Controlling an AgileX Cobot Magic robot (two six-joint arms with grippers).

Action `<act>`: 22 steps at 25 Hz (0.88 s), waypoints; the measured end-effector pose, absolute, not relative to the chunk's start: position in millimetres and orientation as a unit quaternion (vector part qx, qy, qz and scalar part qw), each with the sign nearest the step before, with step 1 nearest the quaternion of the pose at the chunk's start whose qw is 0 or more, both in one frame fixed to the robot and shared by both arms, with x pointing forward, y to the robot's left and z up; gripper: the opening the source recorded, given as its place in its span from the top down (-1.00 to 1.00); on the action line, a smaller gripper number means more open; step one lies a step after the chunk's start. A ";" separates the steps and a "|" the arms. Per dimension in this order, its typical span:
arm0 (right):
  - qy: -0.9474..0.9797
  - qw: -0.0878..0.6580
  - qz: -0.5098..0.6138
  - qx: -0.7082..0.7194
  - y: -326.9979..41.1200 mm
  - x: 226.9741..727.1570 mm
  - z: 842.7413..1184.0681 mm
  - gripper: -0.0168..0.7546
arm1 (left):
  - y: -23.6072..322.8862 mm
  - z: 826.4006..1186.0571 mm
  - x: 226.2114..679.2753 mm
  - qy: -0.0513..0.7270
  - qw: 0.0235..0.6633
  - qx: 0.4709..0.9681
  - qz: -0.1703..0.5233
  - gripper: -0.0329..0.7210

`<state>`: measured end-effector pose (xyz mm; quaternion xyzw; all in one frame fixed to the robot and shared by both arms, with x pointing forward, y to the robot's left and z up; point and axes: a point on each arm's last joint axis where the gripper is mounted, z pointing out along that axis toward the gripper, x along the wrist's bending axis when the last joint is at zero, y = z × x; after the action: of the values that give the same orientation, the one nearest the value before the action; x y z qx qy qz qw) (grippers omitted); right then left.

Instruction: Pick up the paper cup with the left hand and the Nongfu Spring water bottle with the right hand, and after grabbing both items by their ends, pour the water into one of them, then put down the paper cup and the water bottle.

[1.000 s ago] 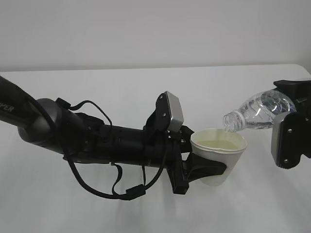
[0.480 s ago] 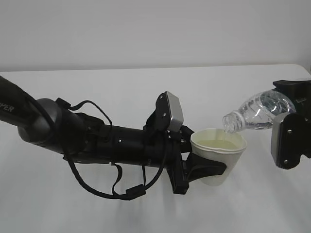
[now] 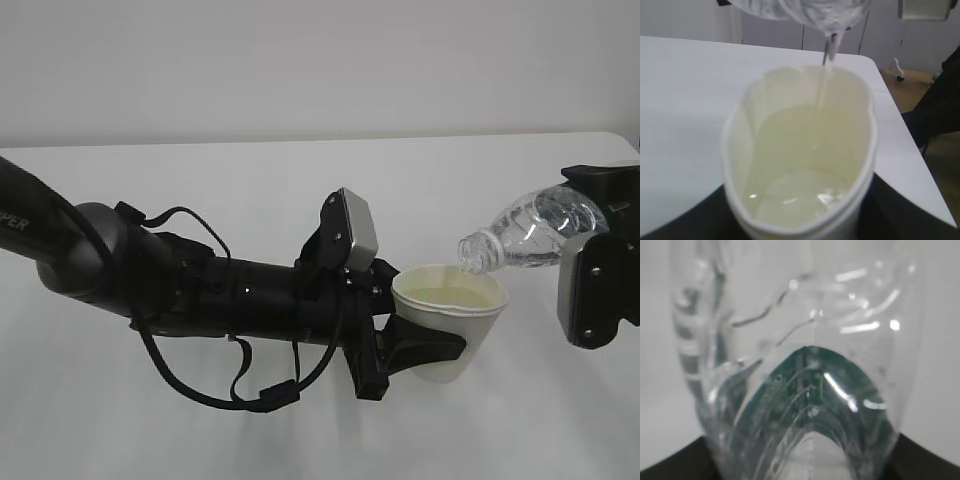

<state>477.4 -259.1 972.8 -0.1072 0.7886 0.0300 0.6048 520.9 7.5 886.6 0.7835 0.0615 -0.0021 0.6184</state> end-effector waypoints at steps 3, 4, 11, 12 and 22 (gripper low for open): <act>0.789 0.605 0.035 -0.101 -259.1 477.4 972.8 -0.09 | 7.5 886.6 520.9 0.061 0.618 0.783 -0.002 -0.10; 0.790 0.604 0.036 -0.099 -259.1 477.4 972.8 -0.09 | 7.5 886.6 520.9 0.061 0.618 0.783 -0.002 -0.10; 0.792 0.604 0.063 -0.062 -259.2 477.6 973.2 -0.09 | 7.4 887.1 521.8 0.068 0.621 0.781 0.000 -0.10; 0.791 0.605 0.068 -0.054 -259.5 477.7 973.6 -0.09 | 7.4 887.2 522.0 0.068 0.621 0.781 0.000 -0.10; 0.787 0.609 0.098 -0.008 -260.2 478.4 975.4 -0.09 | 7.0 890.3 524.0 0.083 0.635 0.768 0.001 -0.10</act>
<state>478.4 -260.2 975.4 -0.0084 0.7867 0.0980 0.6095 524.0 7.0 890.3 0.7681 0.0827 0.0014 0.6350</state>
